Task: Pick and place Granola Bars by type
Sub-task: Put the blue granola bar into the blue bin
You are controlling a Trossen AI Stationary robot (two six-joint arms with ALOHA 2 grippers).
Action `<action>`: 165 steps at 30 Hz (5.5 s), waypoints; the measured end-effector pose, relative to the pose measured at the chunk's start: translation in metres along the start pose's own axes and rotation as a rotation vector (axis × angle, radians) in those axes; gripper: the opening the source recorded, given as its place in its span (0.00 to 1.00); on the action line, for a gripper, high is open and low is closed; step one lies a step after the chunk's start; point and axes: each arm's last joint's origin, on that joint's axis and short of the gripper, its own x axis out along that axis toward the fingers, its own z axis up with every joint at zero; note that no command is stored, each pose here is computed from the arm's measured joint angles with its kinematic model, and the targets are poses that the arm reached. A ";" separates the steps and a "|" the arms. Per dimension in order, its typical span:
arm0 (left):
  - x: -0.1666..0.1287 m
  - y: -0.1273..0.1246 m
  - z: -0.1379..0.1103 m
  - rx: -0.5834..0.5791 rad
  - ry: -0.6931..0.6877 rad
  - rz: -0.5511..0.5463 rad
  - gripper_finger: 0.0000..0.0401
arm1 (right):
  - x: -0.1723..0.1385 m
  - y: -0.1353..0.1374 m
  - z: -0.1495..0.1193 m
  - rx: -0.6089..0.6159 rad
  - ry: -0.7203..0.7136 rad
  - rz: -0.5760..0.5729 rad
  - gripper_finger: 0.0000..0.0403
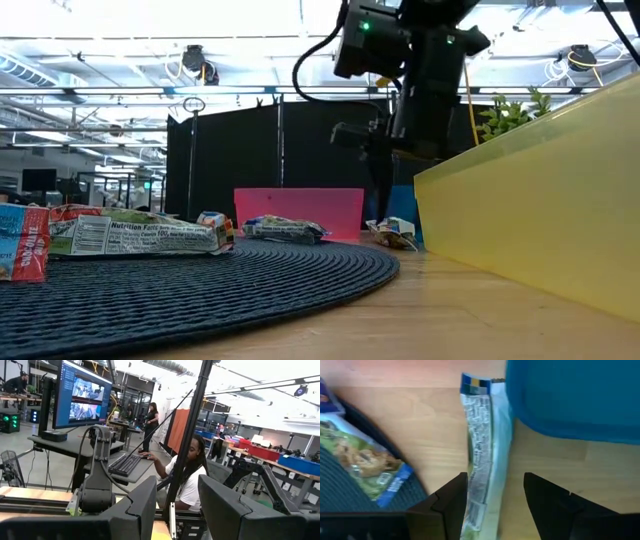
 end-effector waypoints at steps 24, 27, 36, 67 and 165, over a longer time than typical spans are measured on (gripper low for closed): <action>-0.002 -0.001 0.002 0.004 -0.012 -0.009 0.37 | -0.016 0.019 0.018 -0.039 0.055 0.186 0.04; -0.002 -0.001 0.002 0.008 -0.012 -0.008 0.37 | -0.038 0.021 0.021 -0.038 0.052 0.253 0.04; -0.002 0.000 0.002 0.011 -0.006 -0.007 0.37 | -0.109 0.002 0.051 -0.376 -0.184 0.344 0.03; -0.001 0.003 0.000 0.006 -0.007 0.087 0.37 | -0.012 -0.112 0.136 -0.457 0.034 0.006 0.07; 0.064 0.010 -0.053 -0.117 0.419 0.720 0.08 | -0.211 -0.012 0.064 -0.817 -0.812 1.122 0.59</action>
